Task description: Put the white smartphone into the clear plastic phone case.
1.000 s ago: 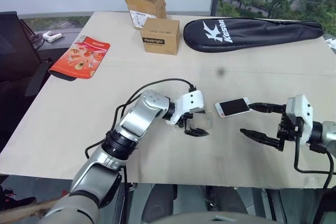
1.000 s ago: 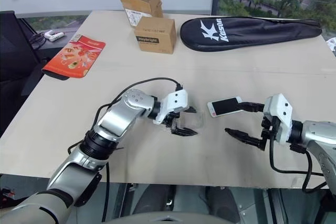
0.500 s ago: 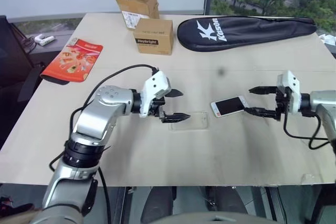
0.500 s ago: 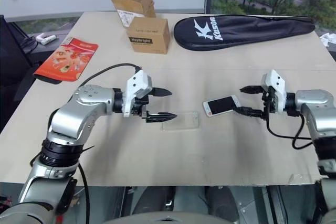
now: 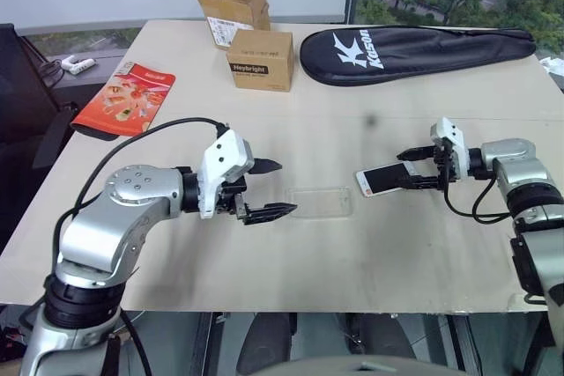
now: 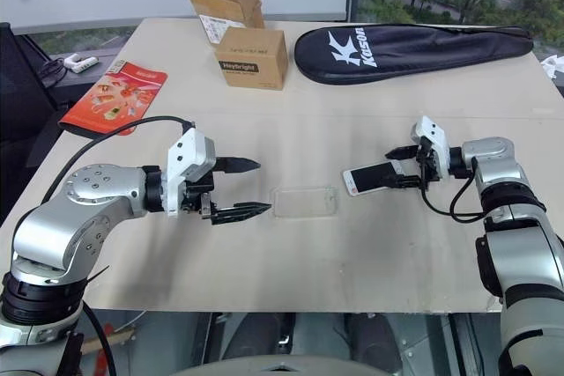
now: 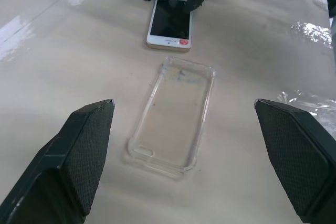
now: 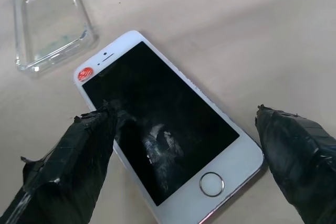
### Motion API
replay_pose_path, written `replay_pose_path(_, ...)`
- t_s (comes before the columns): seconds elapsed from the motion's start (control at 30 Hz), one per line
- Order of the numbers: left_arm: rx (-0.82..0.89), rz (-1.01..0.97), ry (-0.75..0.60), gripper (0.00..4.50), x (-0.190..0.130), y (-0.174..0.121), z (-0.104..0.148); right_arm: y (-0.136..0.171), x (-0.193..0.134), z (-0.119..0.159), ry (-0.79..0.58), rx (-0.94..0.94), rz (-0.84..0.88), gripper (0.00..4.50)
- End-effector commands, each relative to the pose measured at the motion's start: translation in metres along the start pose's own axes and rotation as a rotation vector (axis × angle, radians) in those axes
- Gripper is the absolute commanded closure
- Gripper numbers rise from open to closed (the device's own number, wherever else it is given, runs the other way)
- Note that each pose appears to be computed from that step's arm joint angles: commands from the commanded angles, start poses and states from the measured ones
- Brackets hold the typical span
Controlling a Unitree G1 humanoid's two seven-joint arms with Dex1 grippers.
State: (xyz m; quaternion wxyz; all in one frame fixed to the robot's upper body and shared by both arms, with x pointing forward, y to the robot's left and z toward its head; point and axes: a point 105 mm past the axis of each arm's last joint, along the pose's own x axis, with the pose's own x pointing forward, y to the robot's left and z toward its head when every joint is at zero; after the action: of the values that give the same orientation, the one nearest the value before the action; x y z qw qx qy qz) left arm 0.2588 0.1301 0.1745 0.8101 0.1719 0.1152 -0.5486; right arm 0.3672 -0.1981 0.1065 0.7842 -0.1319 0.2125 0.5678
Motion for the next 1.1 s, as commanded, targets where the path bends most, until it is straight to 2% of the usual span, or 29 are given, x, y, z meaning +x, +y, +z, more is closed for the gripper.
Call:
replay_pose_path(0.03, 0.063, 0.054, 0.024, 0.09, -0.004, 0.005, 0.002, 0.011, -0.009, -0.009, 0.058, -0.010, 0.098, 0.00)
replay_pose_path(0.4, 0.166, 0.080, 0.004, 0.09, 0.005, 0.019, 0.004, 0.029, -0.017, -0.029, 0.154, -0.227, 0.143, 0.00)
replay_pose_path(0.67, 0.175, 0.034, -0.005, 0.09, 0.012, 0.012, 0.002, 0.033, -0.015, -0.043, 0.223, -0.187, 0.103, 0.00)
replay_pose_path(0.77, 0.176, 0.029, -0.004, 0.00, 0.013, 0.011, 0.003, 0.035, -0.014, -0.045, 0.225, -0.137, 0.105, 0.77)
replay_pose_path(0.83, 0.176, 0.028, -0.004, 0.00, 0.013, 0.011, 0.003, 0.035, -0.013, -0.046, 0.233, -0.121, 0.094, 1.48)
replay_pose_path(0.87, 0.176, 0.028, -0.004, 0.00, 0.014, 0.011, 0.003, 0.035, -0.013, -0.047, 0.237, -0.118, 0.090, 1.59)
replay_pose_path(1.1, 0.168, 0.040, 0.001, 0.00, 0.012, 0.014, -0.001, 0.029, -0.010, -0.040, 0.206, -0.162, 0.039, 1.60)
